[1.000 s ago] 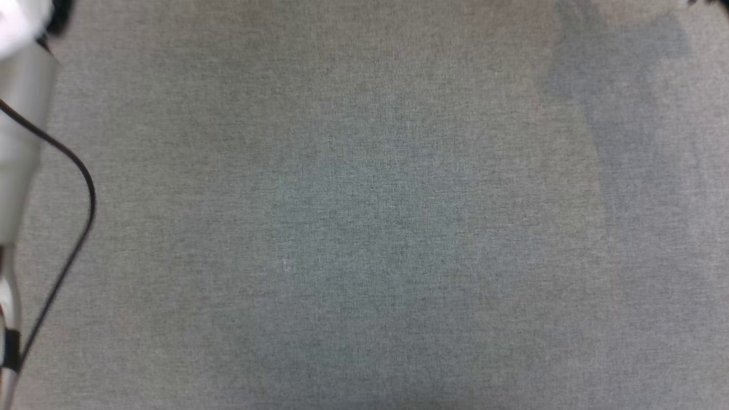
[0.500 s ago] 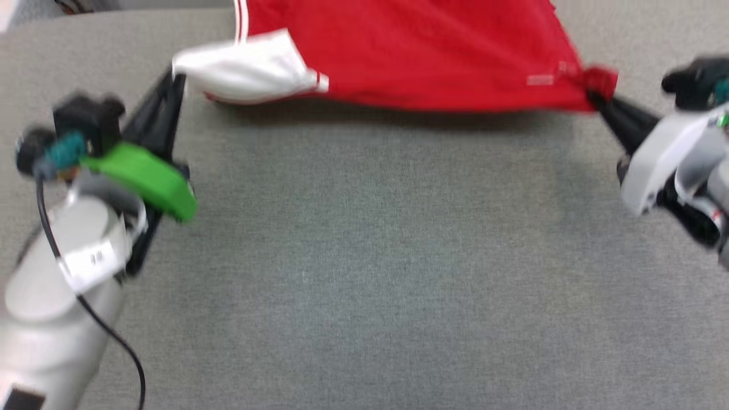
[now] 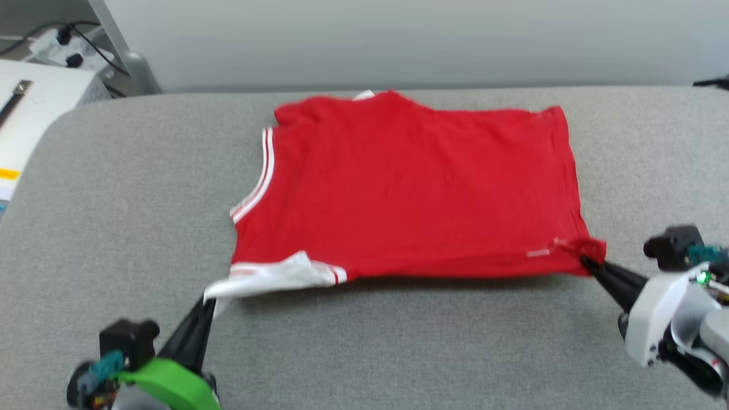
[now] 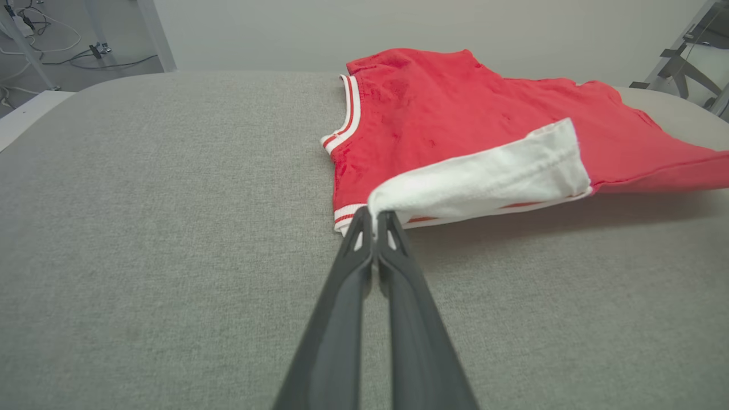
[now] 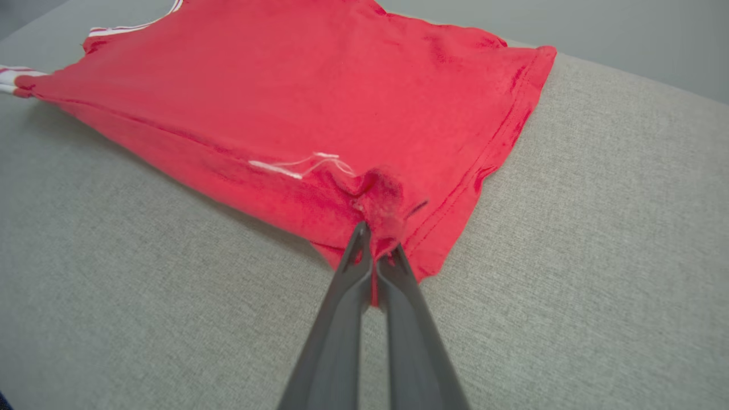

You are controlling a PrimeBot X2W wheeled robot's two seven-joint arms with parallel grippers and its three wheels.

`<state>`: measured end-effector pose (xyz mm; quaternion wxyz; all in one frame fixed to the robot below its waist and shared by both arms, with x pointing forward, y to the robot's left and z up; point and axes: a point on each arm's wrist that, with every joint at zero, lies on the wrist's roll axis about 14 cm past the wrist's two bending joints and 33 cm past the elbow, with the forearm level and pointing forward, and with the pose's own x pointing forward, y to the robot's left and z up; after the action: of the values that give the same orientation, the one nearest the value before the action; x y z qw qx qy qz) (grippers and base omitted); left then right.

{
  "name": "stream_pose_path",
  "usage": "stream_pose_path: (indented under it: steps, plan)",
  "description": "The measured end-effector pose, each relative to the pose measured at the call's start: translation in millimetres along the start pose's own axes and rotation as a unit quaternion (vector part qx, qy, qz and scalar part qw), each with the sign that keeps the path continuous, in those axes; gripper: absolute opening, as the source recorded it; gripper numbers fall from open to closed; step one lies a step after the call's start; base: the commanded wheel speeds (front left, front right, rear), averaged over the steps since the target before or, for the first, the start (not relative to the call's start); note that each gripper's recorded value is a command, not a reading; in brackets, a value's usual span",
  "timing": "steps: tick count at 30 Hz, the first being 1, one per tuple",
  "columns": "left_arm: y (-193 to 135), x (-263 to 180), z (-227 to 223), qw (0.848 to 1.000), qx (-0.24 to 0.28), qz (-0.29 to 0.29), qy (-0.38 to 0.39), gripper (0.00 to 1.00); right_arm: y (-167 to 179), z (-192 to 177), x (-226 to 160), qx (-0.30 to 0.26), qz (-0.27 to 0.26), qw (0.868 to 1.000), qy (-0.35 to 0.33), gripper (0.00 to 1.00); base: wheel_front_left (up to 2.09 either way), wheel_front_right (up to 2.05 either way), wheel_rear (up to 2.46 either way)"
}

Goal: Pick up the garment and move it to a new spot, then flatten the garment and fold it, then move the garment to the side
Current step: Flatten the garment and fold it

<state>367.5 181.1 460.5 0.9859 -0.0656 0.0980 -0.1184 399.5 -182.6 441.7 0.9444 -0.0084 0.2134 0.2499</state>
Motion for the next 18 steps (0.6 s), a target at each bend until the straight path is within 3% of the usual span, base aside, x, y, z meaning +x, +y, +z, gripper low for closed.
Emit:
stream_pose_path:
  steps: [9, 18]
  plan:
    - [-16.1, -69.9, -50.3, 0.992, -0.073, -0.003, 0.101, 0.00, 22.6, -36.8, -38.8, 0.031, 0.008, 0.999, 0.020, 0.00, 0.00, 0.00, 0.00]
    - [-29.0, -102.4, -74.0, 0.978, -0.115, -0.021, 0.170, 0.00, 23.6, -63.2, -62.2, 0.060, -0.002, 0.997, 0.049, 0.00, 0.00, 0.00, 0.00]
